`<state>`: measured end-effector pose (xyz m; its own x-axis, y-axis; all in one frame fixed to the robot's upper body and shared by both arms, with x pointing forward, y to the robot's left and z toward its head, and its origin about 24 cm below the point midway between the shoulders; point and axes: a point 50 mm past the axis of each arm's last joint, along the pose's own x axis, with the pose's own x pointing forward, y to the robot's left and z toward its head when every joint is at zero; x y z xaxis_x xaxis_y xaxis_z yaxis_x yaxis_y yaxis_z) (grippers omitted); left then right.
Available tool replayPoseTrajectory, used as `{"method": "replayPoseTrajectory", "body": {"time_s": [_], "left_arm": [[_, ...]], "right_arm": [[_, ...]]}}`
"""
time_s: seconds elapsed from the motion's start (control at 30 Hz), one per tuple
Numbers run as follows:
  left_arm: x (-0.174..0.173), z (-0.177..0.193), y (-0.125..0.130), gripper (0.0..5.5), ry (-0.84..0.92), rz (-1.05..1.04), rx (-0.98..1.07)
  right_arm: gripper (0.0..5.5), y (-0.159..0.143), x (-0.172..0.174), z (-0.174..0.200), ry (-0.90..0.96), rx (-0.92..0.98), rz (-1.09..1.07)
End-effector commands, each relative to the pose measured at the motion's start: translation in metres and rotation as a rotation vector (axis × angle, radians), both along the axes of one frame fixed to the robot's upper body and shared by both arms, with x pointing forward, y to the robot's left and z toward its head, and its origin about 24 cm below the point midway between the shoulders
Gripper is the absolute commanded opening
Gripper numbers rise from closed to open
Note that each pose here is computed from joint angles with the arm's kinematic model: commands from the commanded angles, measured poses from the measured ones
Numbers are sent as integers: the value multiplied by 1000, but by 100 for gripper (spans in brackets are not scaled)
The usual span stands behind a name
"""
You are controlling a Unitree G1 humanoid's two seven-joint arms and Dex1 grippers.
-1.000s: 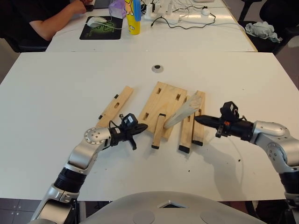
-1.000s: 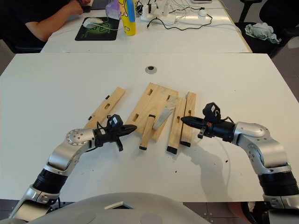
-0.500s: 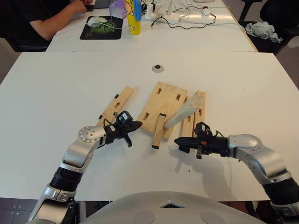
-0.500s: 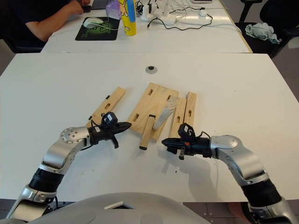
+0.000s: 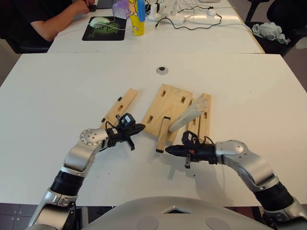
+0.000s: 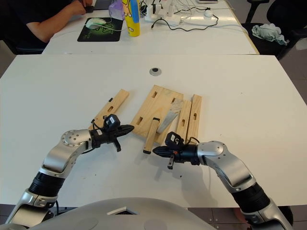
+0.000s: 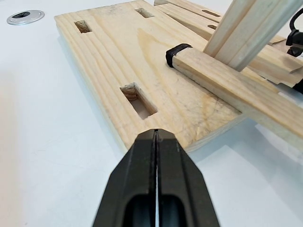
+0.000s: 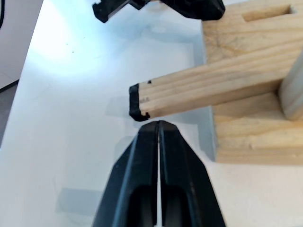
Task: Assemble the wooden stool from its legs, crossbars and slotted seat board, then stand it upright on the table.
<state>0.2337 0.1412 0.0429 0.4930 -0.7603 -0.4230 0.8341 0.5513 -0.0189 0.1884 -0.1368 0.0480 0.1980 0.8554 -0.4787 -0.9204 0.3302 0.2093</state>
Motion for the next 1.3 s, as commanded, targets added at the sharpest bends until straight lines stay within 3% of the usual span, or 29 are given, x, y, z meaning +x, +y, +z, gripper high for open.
{"method": "replayPoseTrajectory", "body": {"time_s": [0.03, 0.57, 0.87, 1.0, 1.3], "left_arm": [[2, -2, 1, 0, 13, 13, 10], [-2, -6, -2, 0, 17, 36, -5], [-3, -6, -4, 0, 20, 47, -22], [3, 6, -7, 0, 33, 95, -158], [5, 32, -9, 118, 272, 122, -552]], "right_arm": [[4, 0, 5, -3, -49, -58, -12], [4, -32, 46, 10, -270, -231, -147], [4, -32, 51, 18, -292, -167, -172], [4, -35, 51, 25, -266, -128, -177], [0, -66, 60, 22, -268, -189, -271]]}}
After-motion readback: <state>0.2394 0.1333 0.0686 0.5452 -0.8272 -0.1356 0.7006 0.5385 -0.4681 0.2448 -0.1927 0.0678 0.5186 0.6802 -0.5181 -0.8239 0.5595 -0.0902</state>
